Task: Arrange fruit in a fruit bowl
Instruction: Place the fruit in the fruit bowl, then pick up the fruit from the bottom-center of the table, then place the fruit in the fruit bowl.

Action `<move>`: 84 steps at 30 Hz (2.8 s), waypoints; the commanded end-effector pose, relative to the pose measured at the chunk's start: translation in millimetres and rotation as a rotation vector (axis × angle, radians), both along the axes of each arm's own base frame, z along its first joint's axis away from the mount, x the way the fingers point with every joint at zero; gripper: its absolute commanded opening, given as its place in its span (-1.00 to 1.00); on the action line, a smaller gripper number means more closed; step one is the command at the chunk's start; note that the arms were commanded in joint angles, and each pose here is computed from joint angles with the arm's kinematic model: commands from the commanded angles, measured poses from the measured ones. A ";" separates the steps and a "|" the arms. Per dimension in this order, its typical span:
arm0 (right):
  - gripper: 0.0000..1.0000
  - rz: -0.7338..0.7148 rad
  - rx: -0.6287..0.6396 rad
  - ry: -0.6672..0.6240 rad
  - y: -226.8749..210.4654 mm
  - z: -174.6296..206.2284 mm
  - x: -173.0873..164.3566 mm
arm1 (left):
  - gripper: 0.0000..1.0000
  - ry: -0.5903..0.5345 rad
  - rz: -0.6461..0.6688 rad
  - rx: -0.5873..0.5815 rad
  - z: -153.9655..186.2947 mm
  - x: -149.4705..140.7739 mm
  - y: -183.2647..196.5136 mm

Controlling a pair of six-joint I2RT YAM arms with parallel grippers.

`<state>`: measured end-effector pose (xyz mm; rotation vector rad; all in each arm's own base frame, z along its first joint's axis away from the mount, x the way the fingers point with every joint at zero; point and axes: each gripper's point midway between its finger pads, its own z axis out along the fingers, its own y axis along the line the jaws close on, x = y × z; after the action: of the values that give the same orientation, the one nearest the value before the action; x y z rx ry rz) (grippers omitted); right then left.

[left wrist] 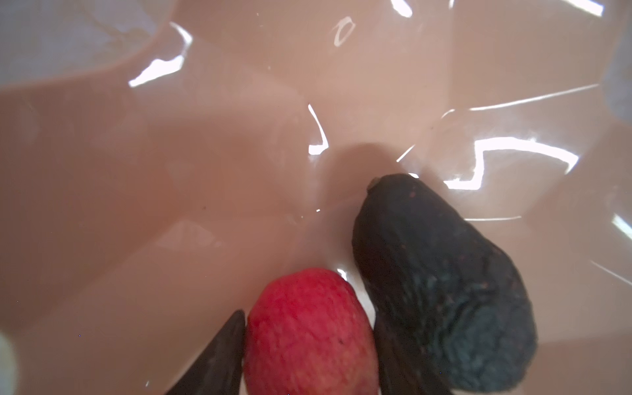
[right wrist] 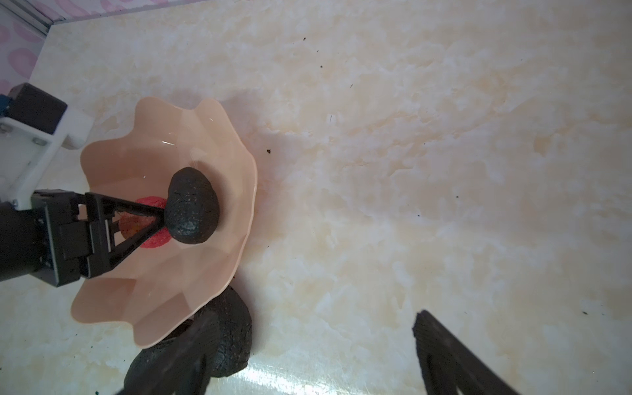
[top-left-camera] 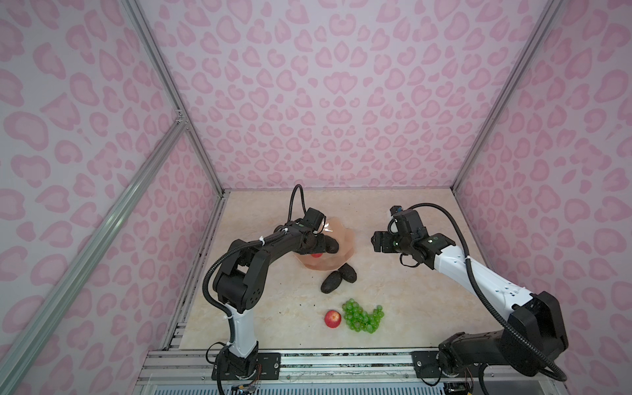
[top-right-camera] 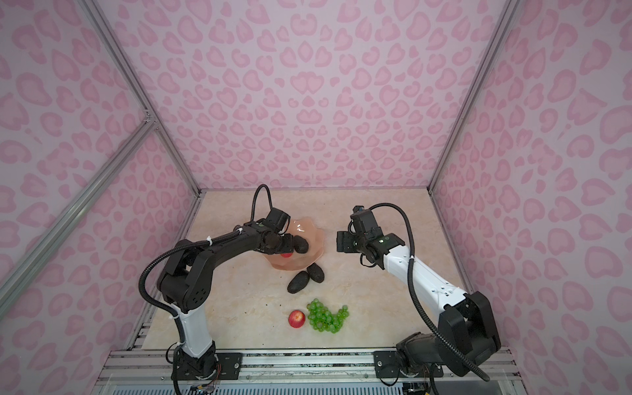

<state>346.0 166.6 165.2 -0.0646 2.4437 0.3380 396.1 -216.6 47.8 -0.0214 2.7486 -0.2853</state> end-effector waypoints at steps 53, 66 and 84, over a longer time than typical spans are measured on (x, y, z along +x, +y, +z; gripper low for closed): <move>-0.53 0.924 -0.336 0.168 189.6 -96.8 -199.5 | 0.90 -0.657 0.576 -0.132 202.5 -64.2 200.6; -0.56 0.539 -0.223 -0.005 154.8 0.6 -49.9 | 0.90 -0.644 0.572 -0.133 194.9 -77.8 202.4; -0.48 0.576 -0.233 0.119 191.8 -79.8 -9.6 | 0.80 -0.461 0.294 -0.274 145.2 -132.3 154.4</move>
<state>339.3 356.4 97.3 -0.8489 2.5204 0.2965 277.4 -45.3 207.1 -0.4433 2.1240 -0.4136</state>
